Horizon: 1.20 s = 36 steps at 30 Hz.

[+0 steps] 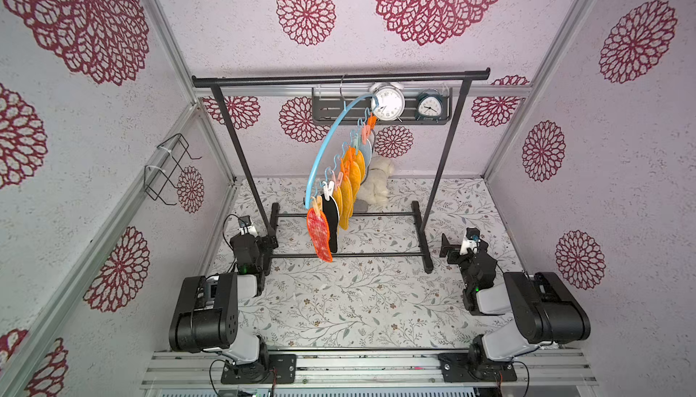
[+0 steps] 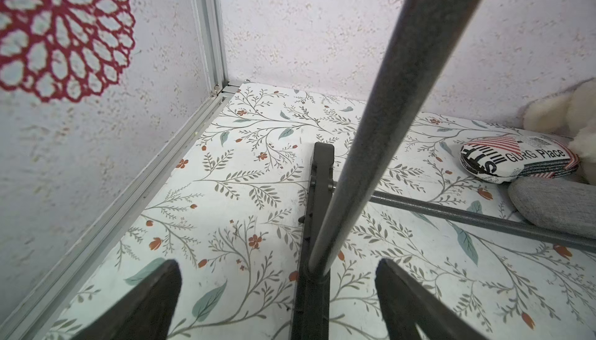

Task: Take the shoe insoles off the hanger
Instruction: Remove the insole from the hanger.

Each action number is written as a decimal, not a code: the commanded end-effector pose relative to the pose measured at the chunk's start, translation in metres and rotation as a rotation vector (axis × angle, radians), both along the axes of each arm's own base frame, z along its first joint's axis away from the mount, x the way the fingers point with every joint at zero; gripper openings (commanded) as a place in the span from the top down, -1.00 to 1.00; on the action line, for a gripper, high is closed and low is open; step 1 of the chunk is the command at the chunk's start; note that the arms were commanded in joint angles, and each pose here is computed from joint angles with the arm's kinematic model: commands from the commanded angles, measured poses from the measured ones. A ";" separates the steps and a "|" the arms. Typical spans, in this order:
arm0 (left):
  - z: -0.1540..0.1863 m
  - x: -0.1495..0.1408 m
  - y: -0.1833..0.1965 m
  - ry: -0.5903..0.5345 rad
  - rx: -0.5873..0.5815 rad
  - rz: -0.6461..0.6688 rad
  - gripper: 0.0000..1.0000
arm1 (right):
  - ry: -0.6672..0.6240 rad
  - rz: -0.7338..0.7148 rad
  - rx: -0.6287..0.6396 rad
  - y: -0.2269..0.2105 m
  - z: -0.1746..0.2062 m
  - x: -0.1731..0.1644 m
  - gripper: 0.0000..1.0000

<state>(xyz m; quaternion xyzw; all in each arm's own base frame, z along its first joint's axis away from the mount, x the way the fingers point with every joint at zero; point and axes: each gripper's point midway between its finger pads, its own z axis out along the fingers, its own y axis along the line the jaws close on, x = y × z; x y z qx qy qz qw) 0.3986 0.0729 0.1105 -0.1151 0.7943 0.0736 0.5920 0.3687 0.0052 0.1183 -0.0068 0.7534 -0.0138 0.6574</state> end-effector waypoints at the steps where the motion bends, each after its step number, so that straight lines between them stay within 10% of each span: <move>1: 0.009 0.006 0.002 -0.030 0.013 -0.001 -0.95 | -0.042 0.007 0.014 0.002 0.013 0.004 -0.99; 36: 0.039 -0.007 0.005 -0.071 0.084 0.104 -0.95 | -0.026 -0.007 0.021 -0.001 0.025 0.008 -0.99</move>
